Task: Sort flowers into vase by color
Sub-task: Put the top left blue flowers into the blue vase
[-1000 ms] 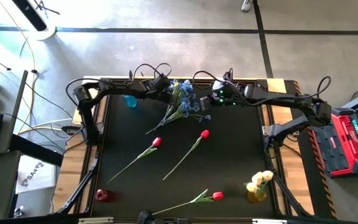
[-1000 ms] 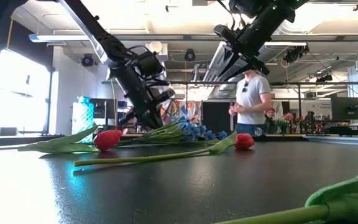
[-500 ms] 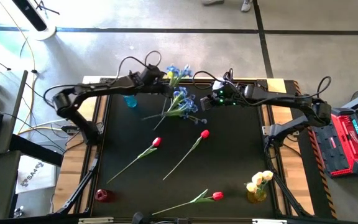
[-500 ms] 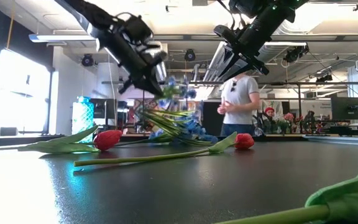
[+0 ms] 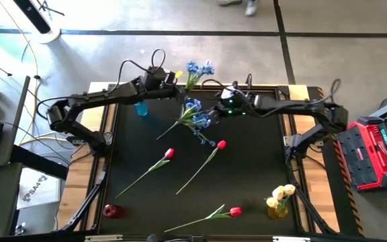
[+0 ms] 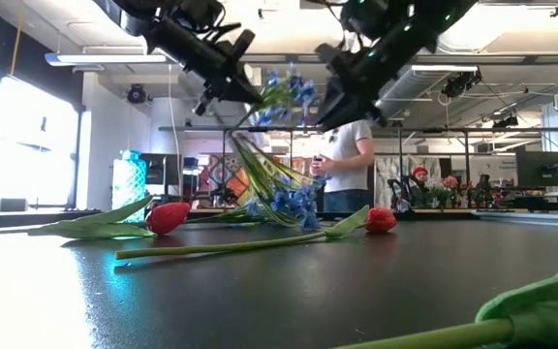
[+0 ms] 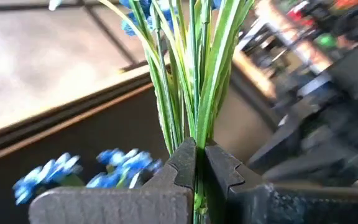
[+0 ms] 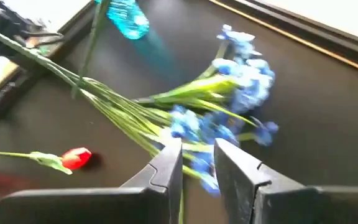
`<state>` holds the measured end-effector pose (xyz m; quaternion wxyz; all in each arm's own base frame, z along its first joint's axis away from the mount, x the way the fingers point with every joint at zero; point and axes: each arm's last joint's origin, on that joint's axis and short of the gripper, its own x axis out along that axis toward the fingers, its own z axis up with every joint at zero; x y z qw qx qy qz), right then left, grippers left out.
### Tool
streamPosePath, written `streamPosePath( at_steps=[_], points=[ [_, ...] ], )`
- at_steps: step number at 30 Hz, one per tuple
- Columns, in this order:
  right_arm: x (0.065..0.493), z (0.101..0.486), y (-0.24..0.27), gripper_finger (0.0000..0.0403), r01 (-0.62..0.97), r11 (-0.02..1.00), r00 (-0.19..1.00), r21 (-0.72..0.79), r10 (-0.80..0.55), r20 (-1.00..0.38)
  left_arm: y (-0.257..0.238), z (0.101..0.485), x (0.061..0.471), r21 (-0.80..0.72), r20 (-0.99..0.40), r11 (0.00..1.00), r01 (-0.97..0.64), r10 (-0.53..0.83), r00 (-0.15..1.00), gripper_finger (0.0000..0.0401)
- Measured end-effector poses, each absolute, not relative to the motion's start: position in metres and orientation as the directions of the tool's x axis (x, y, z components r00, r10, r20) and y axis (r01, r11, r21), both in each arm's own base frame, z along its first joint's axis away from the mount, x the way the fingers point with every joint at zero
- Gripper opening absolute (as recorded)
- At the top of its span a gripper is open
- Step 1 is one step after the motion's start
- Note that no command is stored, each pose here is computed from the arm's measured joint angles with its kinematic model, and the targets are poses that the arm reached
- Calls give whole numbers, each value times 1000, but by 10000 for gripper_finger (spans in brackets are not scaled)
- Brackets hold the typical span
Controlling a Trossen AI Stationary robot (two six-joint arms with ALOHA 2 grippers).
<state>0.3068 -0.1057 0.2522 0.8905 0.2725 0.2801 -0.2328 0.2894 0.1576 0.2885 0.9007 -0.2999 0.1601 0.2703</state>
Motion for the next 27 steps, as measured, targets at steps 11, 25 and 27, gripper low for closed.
streamPosePath(
  at_steps=[11,25,27],
  points=[
    [357,187,-112,82,363,865,807,347,-106,-581,155,281,286,-331,-527,686,-648,436,730,0],
    [366,110,-122,41,429,836,691,341,-61,-721,147,293,286,-329,-472,705,-629,454,756,0],
    [366,106,-122,21,433,834,677,342,-50,-735,145,297,283,-328,-462,709,-625,456,760,0]
  ],
)
